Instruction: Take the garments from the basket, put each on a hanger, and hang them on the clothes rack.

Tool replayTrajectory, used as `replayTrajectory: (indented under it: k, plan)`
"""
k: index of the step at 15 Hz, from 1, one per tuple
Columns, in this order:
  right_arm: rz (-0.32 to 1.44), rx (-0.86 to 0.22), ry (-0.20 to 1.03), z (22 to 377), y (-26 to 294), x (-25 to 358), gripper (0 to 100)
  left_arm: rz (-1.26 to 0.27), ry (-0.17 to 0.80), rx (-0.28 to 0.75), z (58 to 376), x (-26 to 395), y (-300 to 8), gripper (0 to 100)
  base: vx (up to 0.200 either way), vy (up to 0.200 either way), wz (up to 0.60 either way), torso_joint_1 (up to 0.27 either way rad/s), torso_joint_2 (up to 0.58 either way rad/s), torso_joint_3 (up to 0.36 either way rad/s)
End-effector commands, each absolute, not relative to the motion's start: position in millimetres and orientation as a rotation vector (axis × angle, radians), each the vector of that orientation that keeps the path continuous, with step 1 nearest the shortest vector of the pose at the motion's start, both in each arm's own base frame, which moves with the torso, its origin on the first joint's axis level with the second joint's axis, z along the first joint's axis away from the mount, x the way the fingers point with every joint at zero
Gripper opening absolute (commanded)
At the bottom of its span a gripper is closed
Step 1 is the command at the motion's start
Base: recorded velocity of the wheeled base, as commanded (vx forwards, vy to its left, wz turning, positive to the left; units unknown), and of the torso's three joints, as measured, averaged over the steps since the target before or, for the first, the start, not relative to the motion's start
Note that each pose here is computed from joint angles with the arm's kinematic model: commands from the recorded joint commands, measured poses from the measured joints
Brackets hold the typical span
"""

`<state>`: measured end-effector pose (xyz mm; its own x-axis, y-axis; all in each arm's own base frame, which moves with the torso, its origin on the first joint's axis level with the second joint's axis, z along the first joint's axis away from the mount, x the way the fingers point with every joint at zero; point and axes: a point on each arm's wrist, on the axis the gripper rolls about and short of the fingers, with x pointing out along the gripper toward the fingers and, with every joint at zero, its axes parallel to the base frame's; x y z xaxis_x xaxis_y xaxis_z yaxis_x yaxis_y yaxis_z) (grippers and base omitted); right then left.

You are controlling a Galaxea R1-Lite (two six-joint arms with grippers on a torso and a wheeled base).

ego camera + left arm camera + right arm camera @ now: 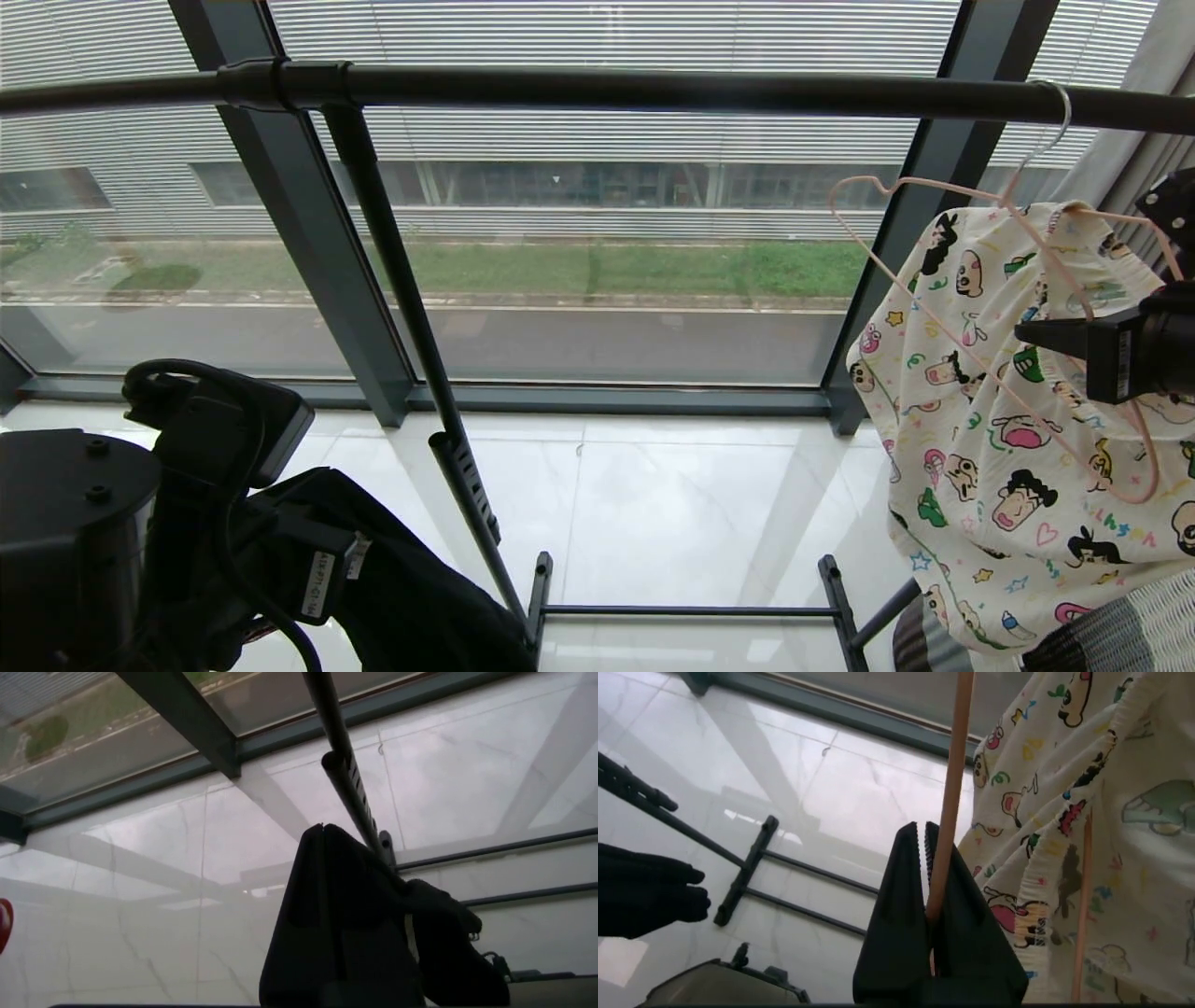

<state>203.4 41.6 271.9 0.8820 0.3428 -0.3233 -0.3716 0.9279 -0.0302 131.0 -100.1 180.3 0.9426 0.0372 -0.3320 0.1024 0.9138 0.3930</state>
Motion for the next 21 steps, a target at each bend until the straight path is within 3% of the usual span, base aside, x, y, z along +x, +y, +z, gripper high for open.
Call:
replayTrajectory:
  k: [1, 11, 21]
  plan:
    - [0.373, -0.092, 0.318, 272.1, 41.6, 203.3, 0, -0.037, 0.34, 0.419, 180.5, 130.7, -100.6, 0, 0.0, 0.0, 0.0, 0.0, 0.0, 0.0]
    - [0.365, -0.089, 0.152, 288.6, 39.8, 192.2, 0, -0.037, 0.341, 0.42, 180.1, 130.6, -100.5, 0, 0.0, 0.0, 0.0, 0.0, 0.0, 0.0]
    - [0.465, -0.098, 0.088, 282.8, 38.3, 117.9, 0, -0.036, 0.343, 0.424, 179.2, 130.4, -100.3, 0, -0.02, 0.0, 0.0, 0.0, 0.0, 0.0]
